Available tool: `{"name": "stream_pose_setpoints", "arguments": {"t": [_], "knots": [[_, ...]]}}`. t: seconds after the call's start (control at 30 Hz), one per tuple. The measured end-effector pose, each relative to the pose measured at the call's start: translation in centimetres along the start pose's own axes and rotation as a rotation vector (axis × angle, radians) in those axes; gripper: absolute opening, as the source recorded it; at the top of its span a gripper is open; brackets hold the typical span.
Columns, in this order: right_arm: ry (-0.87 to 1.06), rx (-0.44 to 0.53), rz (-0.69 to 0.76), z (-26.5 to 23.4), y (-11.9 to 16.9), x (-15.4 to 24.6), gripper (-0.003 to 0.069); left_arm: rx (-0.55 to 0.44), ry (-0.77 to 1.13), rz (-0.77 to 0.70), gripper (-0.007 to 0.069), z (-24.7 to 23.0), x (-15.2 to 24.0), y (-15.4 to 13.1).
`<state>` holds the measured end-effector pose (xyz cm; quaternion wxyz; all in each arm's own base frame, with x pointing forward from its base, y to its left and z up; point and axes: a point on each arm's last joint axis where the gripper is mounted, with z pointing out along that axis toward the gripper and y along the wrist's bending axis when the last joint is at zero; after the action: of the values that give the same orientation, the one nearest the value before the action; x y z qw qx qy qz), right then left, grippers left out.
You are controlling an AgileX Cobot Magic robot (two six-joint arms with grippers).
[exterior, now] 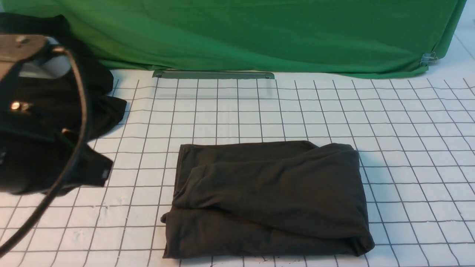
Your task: Fold a long-sleeved shirt over a white checkered tablecloth.
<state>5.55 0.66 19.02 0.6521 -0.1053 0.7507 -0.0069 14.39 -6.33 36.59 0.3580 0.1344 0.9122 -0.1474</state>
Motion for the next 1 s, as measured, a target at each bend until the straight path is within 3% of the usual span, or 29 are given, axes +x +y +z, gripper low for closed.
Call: {"name": "stream_pose_setpoints", "arguments": {"t": [0.1,0.23,0.53,1.0], "knots": [[0.0,-0.002,0.0,0.0,0.0,0.0,0.0177,0.004,-0.081,0.013,0.0,-2.3,1.5,-0.2],[0.0,-0.001,0.0,0.0,0.0,0.0,0.0188,0.021,-0.331,0.029,0.0,-6.1,5.5,-0.2],[0.0,-0.002,0.002,0.0,0.0,0.0,0.0204,0.057,-0.754,-0.003,0.0,-6.5,11.5,0.7],[0.0,-0.002,0.004,0.0,0.0,0.0,0.0227,0.028,-0.714,0.011,0.0,-4.7,12.9,1.2]]}}
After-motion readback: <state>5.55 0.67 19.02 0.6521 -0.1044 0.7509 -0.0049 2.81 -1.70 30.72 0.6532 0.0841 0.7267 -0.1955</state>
